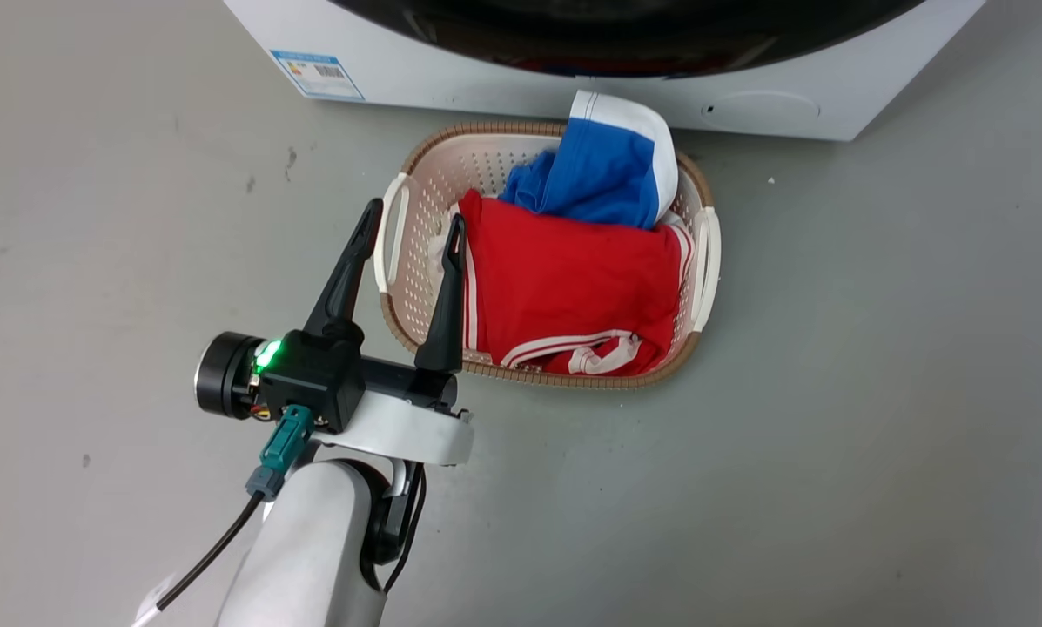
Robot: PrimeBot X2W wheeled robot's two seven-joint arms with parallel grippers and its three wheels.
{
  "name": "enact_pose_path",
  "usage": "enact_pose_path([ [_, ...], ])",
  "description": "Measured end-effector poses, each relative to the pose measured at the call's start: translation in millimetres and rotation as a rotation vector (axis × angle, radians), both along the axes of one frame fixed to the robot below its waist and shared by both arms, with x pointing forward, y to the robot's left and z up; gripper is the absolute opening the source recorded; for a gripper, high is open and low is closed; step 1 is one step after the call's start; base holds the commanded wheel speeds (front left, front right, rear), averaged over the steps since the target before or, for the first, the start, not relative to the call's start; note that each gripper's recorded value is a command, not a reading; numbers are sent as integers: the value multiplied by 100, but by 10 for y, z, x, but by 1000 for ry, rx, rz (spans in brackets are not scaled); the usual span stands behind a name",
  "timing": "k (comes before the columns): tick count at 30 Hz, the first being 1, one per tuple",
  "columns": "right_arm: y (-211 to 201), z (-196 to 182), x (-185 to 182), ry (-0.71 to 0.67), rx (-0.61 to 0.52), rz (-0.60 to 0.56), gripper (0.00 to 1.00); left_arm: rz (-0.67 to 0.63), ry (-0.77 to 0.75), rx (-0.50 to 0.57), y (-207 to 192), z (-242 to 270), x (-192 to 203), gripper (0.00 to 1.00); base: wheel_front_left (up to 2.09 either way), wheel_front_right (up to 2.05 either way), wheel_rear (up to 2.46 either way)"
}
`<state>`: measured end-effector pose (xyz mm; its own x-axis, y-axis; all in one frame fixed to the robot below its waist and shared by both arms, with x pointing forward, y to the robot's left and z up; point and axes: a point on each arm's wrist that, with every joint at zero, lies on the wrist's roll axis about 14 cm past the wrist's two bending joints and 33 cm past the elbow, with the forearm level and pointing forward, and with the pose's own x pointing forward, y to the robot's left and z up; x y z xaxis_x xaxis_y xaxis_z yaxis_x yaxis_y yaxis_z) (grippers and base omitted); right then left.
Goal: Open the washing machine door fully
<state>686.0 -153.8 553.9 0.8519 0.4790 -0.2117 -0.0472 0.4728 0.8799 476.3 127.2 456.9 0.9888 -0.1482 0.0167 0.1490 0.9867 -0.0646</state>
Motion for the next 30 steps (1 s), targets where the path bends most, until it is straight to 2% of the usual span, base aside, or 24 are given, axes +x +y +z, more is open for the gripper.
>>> enact_pose_path([
  [7, 116, -181, 109, 21, -49, 29, 0, -7, 17, 5, -34, -123, 81, 100, 0, 0, 0],
  [15, 182, -234, 41, 61, -71, 109, 0, -17, 12, 4, -77, -118, 118, 100, 0, 0, 0],
  [30, 320, -358, -633, 161, -149, 355, 0, -32, -18, 1, -140, 55, 52, 100, 0, 0, 0],
])
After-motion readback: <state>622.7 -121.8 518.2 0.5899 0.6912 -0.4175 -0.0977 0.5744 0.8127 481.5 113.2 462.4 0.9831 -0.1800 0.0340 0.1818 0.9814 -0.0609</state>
